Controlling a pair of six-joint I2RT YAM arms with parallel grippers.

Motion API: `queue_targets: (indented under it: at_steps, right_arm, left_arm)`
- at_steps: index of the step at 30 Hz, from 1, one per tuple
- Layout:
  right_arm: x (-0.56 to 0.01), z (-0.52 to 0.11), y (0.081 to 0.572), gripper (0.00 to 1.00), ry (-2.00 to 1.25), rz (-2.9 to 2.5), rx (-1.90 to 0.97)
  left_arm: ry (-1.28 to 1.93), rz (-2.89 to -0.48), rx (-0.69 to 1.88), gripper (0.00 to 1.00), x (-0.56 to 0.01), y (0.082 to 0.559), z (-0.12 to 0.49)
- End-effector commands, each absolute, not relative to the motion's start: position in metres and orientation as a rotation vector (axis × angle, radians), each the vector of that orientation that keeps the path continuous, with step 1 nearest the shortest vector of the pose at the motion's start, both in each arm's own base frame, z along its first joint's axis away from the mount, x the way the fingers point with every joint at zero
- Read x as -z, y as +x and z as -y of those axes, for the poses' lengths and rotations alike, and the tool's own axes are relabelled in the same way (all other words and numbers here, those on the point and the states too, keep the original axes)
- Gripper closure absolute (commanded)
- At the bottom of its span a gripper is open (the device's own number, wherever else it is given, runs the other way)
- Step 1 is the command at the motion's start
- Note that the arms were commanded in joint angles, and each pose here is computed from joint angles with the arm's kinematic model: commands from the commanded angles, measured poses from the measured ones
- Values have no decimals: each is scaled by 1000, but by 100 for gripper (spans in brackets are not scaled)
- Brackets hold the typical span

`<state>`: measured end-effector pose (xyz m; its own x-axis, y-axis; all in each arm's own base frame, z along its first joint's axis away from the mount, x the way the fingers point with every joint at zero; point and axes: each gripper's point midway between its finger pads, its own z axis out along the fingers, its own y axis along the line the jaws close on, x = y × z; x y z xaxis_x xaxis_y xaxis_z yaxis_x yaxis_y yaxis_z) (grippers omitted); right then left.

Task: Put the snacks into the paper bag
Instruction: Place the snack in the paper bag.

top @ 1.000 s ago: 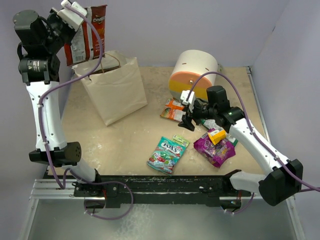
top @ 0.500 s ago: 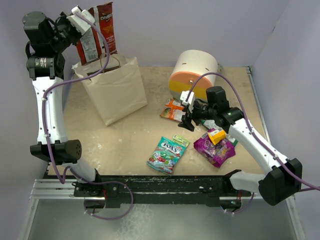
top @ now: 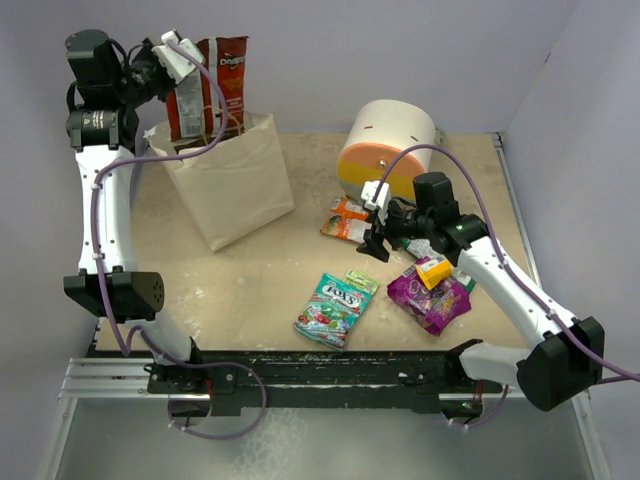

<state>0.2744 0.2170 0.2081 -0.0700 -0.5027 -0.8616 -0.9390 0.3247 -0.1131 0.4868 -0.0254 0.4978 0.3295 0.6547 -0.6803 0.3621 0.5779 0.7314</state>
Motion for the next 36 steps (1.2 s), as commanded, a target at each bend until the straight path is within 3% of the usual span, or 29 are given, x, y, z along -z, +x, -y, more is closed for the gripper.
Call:
queue_targets:
  at_steps: [1, 24, 36]
  right_arm:
    - [-211, -216, 281, 25, -1289, -1695, -598]
    - [-209, -213, 283, 25, -1277, -1699, -604]
    - [-201, -216, 284, 24, -1283, -1723, -631]
  left_arm:
    - [1116, -1188, -239, 100, -498, 473, 38]
    - [1015, -1429, 175, 100, -433, 399, 69]
    - [902, -1600, 318, 100, -382, 392, 71]
